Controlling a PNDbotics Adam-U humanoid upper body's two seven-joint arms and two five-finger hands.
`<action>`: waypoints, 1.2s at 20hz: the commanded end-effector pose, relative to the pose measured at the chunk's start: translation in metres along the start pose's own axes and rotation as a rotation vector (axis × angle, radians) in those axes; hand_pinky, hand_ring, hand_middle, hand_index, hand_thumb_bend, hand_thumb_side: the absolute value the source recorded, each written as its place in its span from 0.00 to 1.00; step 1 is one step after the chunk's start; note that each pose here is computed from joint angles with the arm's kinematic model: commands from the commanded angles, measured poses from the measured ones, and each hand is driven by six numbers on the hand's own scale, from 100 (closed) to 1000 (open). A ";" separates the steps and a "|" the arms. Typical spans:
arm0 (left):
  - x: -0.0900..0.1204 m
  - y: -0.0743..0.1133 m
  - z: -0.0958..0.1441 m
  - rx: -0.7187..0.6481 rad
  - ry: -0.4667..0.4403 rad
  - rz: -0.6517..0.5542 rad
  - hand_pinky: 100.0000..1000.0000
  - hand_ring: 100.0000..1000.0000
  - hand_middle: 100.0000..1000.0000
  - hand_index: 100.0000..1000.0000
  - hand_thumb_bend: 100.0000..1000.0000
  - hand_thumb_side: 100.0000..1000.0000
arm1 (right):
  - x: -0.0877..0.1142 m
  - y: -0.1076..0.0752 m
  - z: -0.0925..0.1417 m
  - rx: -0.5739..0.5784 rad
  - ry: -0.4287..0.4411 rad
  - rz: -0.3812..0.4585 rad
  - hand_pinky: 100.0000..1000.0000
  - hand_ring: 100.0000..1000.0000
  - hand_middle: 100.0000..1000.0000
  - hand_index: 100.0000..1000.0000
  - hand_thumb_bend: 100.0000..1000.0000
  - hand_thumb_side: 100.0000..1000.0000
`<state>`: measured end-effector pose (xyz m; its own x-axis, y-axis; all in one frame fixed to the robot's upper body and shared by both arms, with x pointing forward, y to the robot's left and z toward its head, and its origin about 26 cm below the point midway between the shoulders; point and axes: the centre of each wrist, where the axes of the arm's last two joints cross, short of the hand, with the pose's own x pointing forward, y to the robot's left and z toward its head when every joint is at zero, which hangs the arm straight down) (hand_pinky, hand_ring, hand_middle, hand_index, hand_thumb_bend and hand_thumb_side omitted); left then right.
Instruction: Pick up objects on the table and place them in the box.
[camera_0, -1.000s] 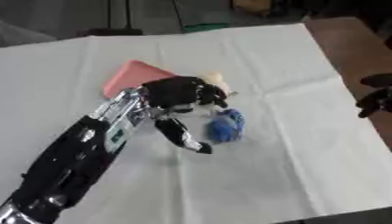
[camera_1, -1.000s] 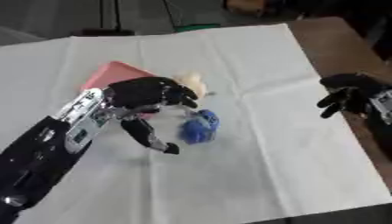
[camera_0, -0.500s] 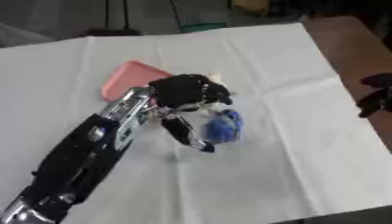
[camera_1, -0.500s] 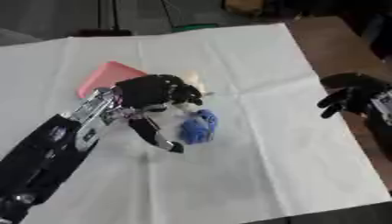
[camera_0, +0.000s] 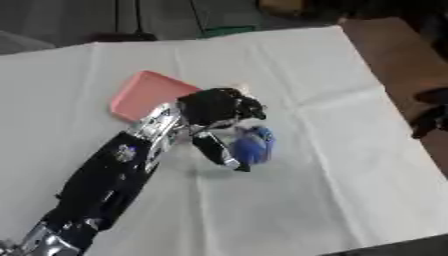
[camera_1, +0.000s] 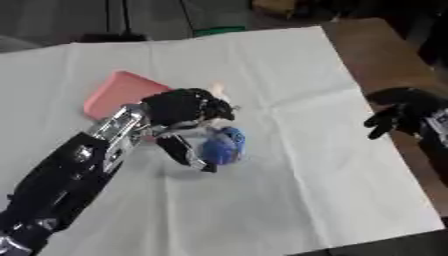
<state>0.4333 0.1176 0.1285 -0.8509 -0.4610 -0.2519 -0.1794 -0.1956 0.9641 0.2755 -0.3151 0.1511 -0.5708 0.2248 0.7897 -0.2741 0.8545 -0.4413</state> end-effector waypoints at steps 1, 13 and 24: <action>-0.004 0.012 -0.004 0.030 0.003 -0.049 0.88 0.79 0.83 0.92 0.67 0.69 | 0.009 -0.004 -0.004 0.013 -0.029 0.021 0.47 0.57 0.72 0.72 0.00 0.95; -0.006 0.002 -0.004 -0.031 0.028 -0.087 0.89 0.79 0.83 0.90 0.60 0.77 | 0.009 -0.004 -0.004 0.012 -0.029 0.021 0.47 0.57 0.72 0.72 0.00 0.95; -0.007 -0.008 -0.002 -0.086 0.045 -0.043 0.86 0.76 0.77 0.67 0.04 0.33 | 0.008 -0.005 -0.004 0.010 -0.026 0.020 0.47 0.57 0.72 0.72 0.00 0.95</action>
<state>0.4392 0.1187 0.1145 -0.8307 -0.4792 -0.2833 -0.1579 -0.2850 0.9454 0.2763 -0.3146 0.1524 -0.5733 0.2239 0.7882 -0.2758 0.8531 -0.4430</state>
